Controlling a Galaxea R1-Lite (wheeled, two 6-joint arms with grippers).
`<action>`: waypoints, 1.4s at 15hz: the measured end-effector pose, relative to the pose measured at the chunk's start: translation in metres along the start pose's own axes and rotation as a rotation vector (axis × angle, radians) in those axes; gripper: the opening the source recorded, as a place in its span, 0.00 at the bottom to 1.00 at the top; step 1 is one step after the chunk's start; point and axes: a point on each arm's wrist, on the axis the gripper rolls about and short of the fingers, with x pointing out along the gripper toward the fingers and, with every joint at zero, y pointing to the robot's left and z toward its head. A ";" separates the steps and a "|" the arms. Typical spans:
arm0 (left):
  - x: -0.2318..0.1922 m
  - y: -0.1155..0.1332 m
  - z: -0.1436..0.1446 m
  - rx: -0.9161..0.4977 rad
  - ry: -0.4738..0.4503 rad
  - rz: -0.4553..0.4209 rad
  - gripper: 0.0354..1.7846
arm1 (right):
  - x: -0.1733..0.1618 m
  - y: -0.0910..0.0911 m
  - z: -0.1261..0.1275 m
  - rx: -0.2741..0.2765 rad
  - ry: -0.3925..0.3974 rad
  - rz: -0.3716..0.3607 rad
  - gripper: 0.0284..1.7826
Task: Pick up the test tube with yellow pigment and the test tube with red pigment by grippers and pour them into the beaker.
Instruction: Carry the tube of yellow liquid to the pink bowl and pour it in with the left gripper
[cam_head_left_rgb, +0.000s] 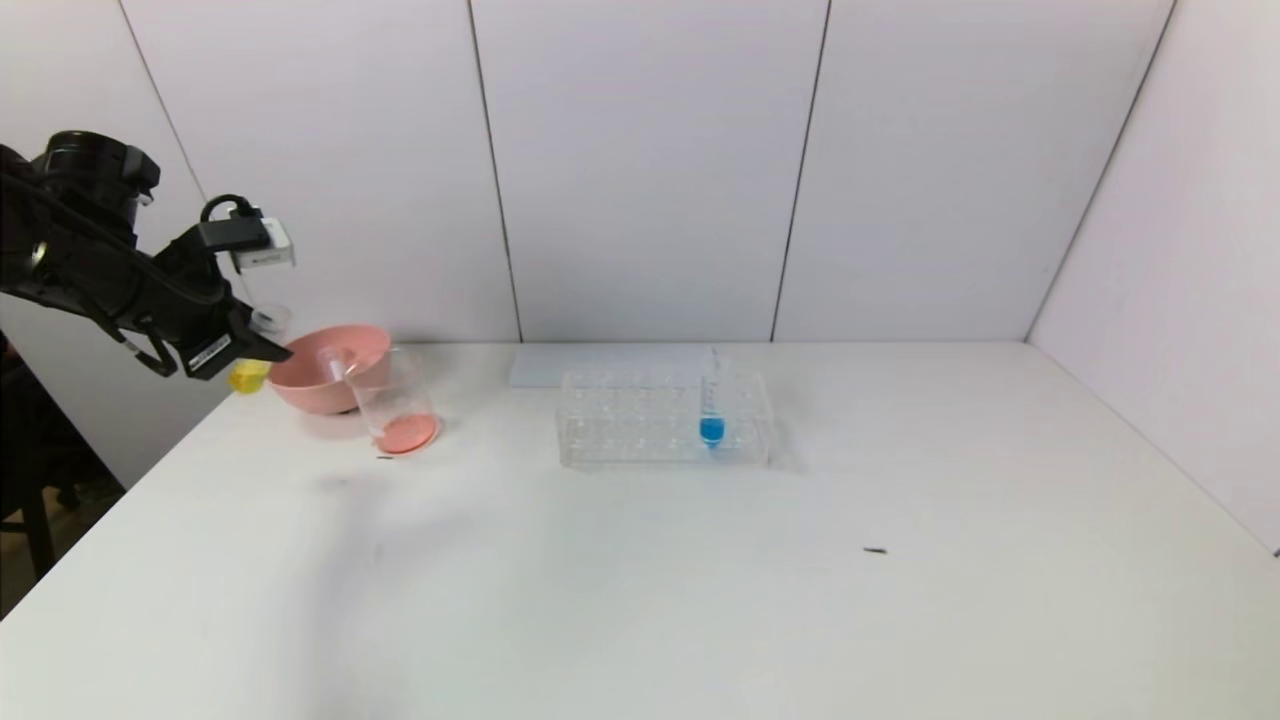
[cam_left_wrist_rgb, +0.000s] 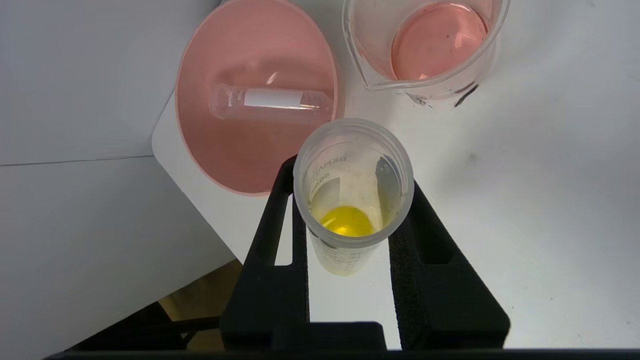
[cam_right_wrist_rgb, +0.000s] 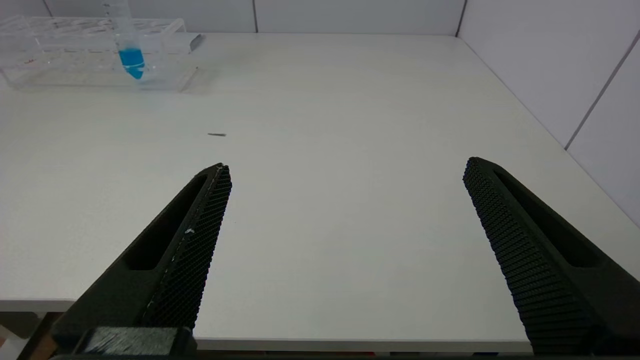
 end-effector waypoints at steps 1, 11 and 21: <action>0.000 0.001 0.001 0.014 0.001 -0.005 0.25 | 0.000 0.000 0.000 0.000 0.000 0.001 0.95; 0.009 0.007 0.000 0.064 0.011 -0.023 0.25 | 0.000 0.000 0.000 0.000 0.000 0.001 0.95; 0.011 0.011 0.004 0.124 0.038 -0.044 0.25 | 0.000 0.000 0.000 0.000 0.000 0.000 0.95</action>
